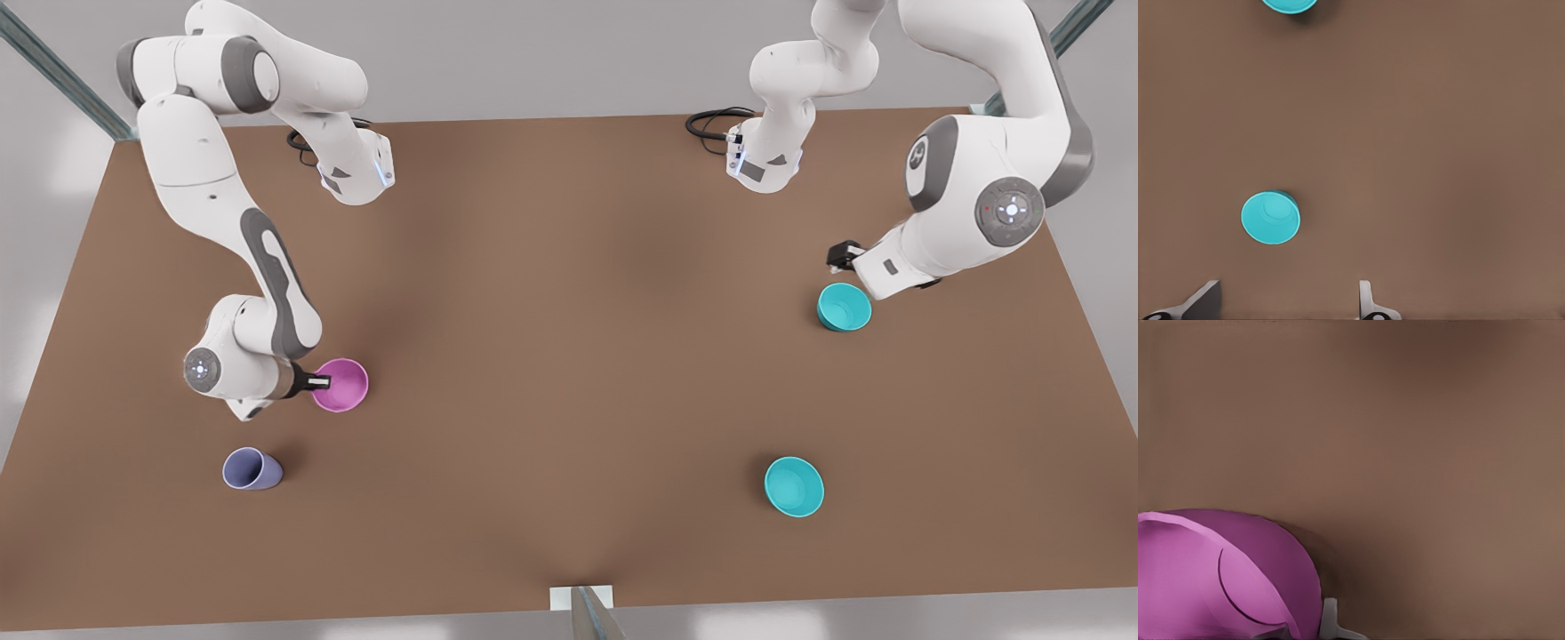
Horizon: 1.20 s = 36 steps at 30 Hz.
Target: Stack the blue bowl on the pink bowl
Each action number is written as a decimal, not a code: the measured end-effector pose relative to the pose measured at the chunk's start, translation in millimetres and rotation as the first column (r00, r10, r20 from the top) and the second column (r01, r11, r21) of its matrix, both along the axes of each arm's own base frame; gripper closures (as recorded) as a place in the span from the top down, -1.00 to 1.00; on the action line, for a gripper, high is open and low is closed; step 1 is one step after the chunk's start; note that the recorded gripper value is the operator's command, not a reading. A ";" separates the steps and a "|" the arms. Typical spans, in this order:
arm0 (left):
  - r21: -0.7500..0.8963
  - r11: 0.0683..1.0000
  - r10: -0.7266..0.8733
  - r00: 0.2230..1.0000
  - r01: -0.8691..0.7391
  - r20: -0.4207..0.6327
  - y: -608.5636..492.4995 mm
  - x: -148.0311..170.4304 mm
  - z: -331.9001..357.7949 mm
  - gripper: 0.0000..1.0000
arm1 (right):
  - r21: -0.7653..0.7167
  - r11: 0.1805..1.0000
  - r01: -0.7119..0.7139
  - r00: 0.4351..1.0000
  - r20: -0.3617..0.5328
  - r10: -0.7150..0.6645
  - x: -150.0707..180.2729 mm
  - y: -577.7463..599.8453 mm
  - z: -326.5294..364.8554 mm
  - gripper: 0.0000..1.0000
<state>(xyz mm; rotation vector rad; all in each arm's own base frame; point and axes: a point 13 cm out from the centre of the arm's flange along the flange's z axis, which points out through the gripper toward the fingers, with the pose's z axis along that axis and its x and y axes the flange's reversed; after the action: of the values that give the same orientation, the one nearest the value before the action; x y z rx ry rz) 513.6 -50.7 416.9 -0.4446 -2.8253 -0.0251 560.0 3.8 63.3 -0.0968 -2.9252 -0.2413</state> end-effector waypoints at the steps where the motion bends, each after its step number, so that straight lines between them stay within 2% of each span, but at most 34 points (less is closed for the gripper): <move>1: 0.000 1.000 0.002 1.000 -0.002 -0.001 1.1 -0.2 0.3 1.00 | 0.028 1.000 -0.014 1.000 0.012 0.013 6.5 23.6 7.2 -0.57; 6: 0.001 1.000 -0.003 1.000 0.003 -0.004 -1.2 -1.7 0.7 1.00 | 0.206 0.971 -0.120 0.988 0.116 0.098 47.6 218.8 54.3 -0.57; 9: -0.013 1.000 -0.011 1.000 0.011 -0.007 -9.3 -1.0 -2.1 1.00 | 0.270 0.942 -0.199 0.972 0.179 0.154 57.5 358.3 65.5 -0.57; 13: -0.050 0.999 -0.013 1.000 0.013 0.002 -21.0 13.8 -21.5 1.00 | 0.298 0.933 -0.202 0.972 0.175 0.154 16.7 485.7 39.0 -0.57; 18: -0.081 0.995 0.062 0.998 -0.062 0.000 12.3 53.8 -73.4 1.00 | 0.293 0.952 -0.087 0.990 0.129 0.050 -13.9 538.6 0.1 -0.57; 20: -0.047 0.989 0.141 0.989 -0.143 -0.039 65.9 40.1 -108.4 1.00 | 0.287 0.958 -0.027 0.994 0.110 -0.004 -14.3 539.5 -9.7 -0.57; 21: -0.019 0.983 0.181 0.981 -0.183 -0.071 95.1 19.5 -137.6 1.00 | 0.283 0.959 0.001 0.994 0.102 -0.031 -13.4 539.2 -14.6 0.36; 22: -0.004 0.976 0.217 0.971 -0.218 -0.096 120.1 0.0 -168.1 1.00 | 0.282 0.959 0.028 0.994 0.097 -0.058 -11.0 539.6 -16.3 1.00; 24: -0.030 0.954 0.292 0.948 -0.298 -0.126 152.2 -30.5 -224.4 1.00 | 0.284 0.956 0.076 0.990 0.090 -0.106 -7.0 541.4 -14.1 1.00; 27: -0.079 0.939 0.324 0.938 -0.335 -0.121 175.7 -51.2 -273.3 1.00 | 0.316 0.938 0.145 0.976 0.109 -0.187 17.3 536.7 35.3 1.00; 30: -0.115 0.948 0.288 0.953 -0.298 -0.093 186.8 -59.7 -301.1 1.00 | 0.372 0.896 0.244 0.940 0.138 -0.313 87.3 482.4 131.8 1.00; 32: -0.131 0.953 0.266 0.961 -0.274 -0.072 201.9 -63.0 -315.1 1.00 | 0.356 0.875 0.329 0.912 0.119 -0.392 144.0 384.1 179.0 1.00; 34: -0.146 0.961 0.230 0.972 -0.236 -0.055 208.3 -65.1 -324.9 1.00 | 0.258 0.896 0.362 0.904 0.137 -0.405 181.0 267.2 205.2 1.00; 36: -0.160 0.968 0.188 0.981 -0.193 -0.047 208.8 -67.9 -334.5 1.00 | 0.123 0.931 0.343 0.915 0.180 -0.361 192.0 170.8 243.6 1.00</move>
<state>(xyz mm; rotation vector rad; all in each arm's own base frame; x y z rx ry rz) 445.7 158.1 82.4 -0.2035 -2.8369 0.2524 752.0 174.6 306.9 -0.6257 -3.0700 -0.4612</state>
